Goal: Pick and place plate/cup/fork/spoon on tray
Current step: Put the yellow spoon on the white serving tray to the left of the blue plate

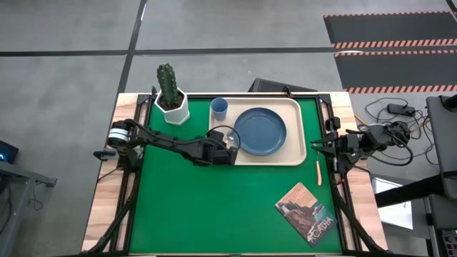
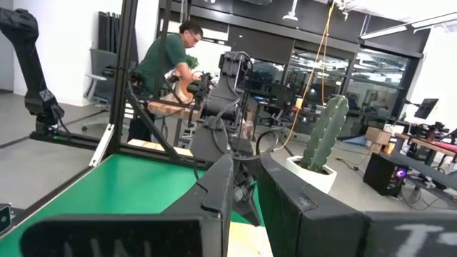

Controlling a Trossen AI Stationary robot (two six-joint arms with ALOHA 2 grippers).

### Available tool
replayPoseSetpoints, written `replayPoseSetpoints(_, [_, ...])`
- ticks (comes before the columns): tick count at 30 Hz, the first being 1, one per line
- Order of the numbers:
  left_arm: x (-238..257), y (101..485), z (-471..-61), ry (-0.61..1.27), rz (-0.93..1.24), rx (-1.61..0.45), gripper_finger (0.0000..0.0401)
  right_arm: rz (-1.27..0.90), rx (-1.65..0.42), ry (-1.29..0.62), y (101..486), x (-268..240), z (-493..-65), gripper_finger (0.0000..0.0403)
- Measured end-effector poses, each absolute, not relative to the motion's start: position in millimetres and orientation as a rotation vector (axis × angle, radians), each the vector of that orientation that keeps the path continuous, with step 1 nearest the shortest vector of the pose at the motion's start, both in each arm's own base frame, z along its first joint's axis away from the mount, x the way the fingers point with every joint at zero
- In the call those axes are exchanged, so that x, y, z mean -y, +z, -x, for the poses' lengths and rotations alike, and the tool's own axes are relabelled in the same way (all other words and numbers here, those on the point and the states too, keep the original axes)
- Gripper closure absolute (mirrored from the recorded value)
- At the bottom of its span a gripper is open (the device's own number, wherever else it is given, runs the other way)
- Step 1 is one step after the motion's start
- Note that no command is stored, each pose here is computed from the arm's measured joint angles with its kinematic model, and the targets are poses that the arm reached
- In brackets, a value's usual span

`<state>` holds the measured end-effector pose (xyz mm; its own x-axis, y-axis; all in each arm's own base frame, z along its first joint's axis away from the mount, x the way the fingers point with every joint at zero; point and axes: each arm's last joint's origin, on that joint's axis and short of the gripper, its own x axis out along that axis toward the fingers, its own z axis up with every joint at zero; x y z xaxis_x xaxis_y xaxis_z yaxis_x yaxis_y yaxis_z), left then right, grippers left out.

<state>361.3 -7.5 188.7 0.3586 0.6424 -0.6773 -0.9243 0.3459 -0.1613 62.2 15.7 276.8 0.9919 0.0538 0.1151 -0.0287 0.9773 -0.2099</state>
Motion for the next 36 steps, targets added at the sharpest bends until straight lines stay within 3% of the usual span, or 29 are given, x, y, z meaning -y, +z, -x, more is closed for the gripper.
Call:
replayPoseSetpoints(13, [12, 179, -361, 1.015, 0.599, -0.665, 0.04, 0.207, 0.12, 0.042, 277, -16, -62, 0.0351])
replayPoseSetpoints(21, [14, 174, -373, 0.872, 0.659, -0.55, 0.04, 0.204, 0.121, 0.042, 277, -16, -62, 0.0351])
replayPoseSetpoints(36, [5, 139, -353, 0.925, 0.703, -0.522, 0.04, 0.208, 0.121, 0.042, 277, -16, -62, 0.0351])
